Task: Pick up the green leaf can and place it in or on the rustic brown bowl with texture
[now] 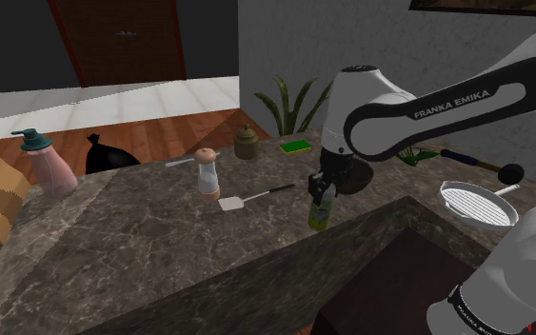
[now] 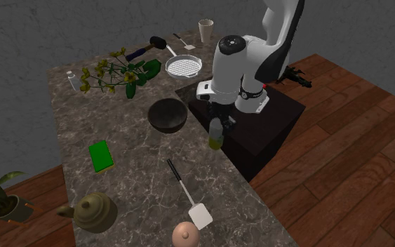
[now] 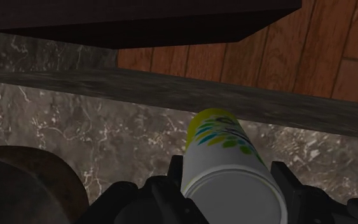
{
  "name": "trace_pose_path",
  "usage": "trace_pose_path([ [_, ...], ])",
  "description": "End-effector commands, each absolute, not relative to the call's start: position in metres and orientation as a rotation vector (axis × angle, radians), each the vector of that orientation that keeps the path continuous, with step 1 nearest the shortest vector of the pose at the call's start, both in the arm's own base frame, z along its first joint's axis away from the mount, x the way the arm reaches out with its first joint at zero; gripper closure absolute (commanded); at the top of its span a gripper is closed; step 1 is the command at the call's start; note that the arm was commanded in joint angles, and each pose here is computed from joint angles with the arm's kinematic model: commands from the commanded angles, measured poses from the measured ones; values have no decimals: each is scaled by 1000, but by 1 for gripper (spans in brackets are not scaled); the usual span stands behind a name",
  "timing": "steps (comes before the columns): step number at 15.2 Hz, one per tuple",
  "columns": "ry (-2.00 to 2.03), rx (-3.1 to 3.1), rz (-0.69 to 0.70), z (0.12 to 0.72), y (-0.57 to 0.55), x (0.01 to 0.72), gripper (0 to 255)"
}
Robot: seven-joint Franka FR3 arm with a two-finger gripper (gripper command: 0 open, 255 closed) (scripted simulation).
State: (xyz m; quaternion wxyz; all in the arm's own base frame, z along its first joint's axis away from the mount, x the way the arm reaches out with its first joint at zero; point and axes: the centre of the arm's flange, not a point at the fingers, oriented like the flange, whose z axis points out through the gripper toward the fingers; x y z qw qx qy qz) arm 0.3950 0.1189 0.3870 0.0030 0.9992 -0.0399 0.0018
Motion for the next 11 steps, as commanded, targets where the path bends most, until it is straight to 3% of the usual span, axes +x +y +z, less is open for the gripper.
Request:
trace_pose_path([
  [1,-125,3133,6,398,118,394,255],
  [11,-125,3133,6,451,118,394,255],
])
